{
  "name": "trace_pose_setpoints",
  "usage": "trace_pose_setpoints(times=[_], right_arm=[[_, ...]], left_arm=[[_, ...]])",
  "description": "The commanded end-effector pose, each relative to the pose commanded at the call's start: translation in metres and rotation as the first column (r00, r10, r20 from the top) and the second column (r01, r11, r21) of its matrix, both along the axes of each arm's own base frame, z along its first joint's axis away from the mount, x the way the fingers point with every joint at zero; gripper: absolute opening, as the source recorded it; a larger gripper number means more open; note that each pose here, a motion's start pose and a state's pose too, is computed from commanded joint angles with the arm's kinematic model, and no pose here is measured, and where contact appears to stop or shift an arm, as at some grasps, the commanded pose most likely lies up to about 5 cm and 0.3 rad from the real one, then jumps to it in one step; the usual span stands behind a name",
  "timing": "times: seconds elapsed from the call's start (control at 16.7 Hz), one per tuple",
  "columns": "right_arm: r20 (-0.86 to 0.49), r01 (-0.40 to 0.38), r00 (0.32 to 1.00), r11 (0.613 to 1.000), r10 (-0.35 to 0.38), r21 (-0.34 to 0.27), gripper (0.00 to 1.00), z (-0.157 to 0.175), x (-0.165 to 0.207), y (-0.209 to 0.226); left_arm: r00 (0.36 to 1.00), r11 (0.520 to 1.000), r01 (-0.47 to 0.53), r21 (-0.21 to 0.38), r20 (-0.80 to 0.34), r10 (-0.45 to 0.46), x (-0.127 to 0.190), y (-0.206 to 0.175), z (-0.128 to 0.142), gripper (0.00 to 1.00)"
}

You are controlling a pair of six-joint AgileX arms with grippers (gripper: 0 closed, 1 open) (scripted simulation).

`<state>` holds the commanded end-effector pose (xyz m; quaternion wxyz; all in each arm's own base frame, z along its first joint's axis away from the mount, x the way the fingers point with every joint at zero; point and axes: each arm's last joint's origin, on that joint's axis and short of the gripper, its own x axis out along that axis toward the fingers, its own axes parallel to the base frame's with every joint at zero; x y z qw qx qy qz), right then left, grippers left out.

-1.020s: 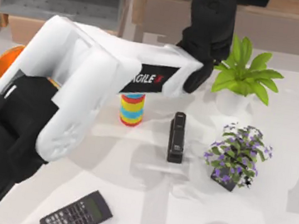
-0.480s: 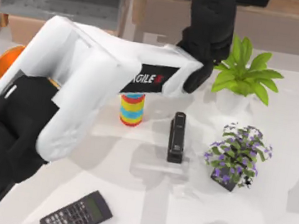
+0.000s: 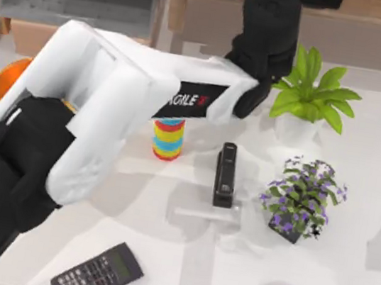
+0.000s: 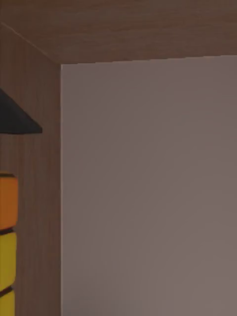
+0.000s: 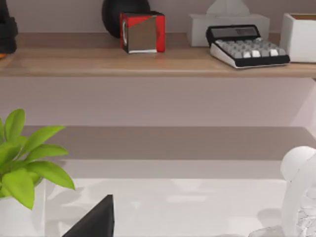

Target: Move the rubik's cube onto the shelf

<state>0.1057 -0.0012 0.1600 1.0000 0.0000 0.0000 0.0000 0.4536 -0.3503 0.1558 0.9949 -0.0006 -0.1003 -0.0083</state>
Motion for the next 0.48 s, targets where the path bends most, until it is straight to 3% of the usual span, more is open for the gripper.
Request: trace_pose_setpoints(times=[0.48], right_arm=[[0.0, 0.0, 1.0, 1.0, 0.0, 0.0, 1.0, 0.0, 0.0, 0.0]], left_arm=[[1.0, 1.0, 0.004, 0.0, 0.0, -0.004, -0.0014, -0.0017, 0.0001, 1.0]])
